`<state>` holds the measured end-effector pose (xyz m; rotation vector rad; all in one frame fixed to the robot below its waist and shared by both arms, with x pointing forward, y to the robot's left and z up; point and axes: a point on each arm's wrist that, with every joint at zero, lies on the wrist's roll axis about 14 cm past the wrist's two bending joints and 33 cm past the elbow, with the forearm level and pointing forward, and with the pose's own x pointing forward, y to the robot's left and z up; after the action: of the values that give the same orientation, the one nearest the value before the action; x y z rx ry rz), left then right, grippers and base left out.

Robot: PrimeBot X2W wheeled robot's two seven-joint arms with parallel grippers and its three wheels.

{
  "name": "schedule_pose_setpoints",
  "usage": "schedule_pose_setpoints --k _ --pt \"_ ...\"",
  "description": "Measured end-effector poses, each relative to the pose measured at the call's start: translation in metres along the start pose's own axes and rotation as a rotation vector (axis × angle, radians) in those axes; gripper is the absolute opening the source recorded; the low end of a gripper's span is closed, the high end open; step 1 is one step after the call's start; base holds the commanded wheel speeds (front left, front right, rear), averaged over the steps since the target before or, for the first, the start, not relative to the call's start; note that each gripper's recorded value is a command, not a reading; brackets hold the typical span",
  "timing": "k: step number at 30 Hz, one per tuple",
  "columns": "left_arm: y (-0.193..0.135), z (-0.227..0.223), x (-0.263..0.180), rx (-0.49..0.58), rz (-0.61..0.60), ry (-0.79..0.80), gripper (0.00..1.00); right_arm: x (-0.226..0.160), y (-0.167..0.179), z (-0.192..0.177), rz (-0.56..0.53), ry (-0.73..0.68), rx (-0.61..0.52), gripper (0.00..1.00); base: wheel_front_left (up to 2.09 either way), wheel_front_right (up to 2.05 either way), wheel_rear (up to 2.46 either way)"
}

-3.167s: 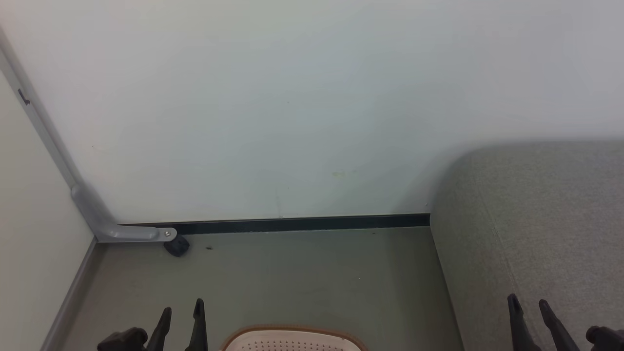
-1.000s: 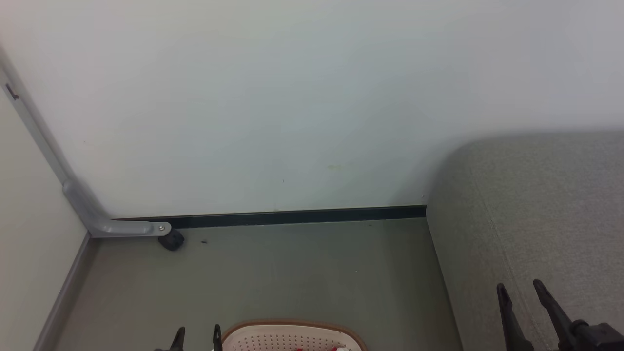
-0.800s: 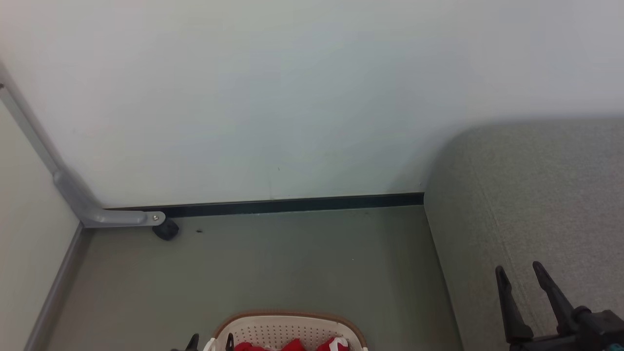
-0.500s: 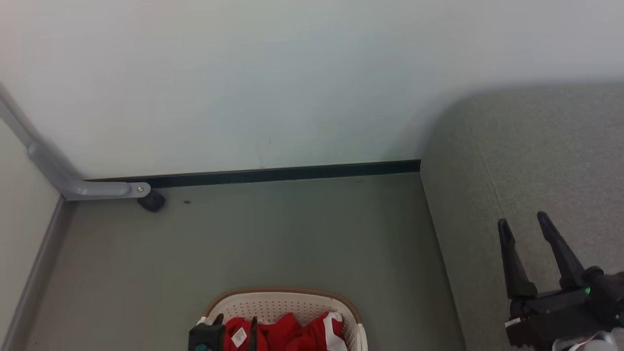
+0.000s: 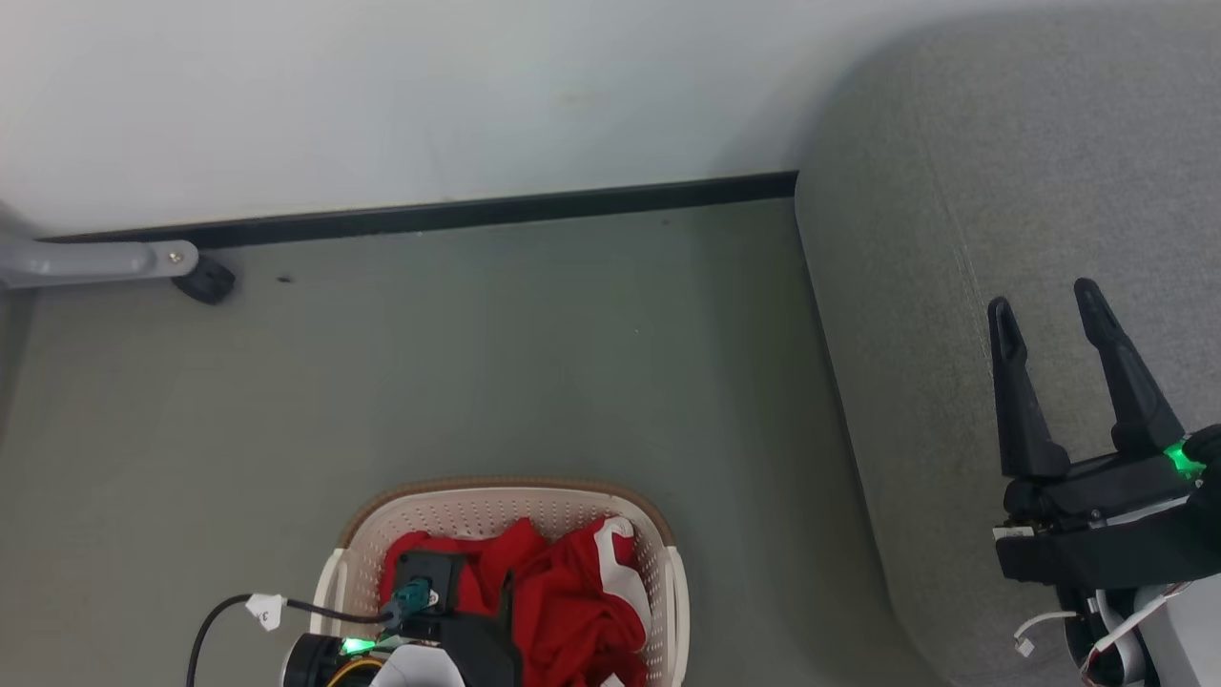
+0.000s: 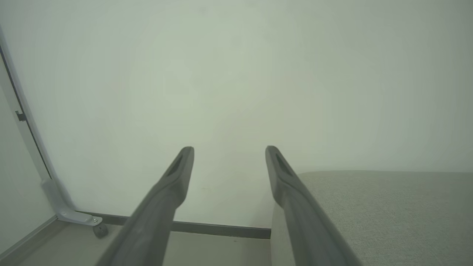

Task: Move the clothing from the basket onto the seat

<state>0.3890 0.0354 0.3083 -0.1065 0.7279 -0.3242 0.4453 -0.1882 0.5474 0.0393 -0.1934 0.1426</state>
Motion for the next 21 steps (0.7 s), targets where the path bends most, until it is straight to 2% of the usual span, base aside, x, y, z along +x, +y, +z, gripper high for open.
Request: schedule_pose_setpoints --k 21 --pt "0.000 -0.079 0.095 -0.027 -0.043 0.434 1.00 0.040 -0.037 -0.047 -0.051 0.046 -0.049 1.00 0.00 0.00 0.00"
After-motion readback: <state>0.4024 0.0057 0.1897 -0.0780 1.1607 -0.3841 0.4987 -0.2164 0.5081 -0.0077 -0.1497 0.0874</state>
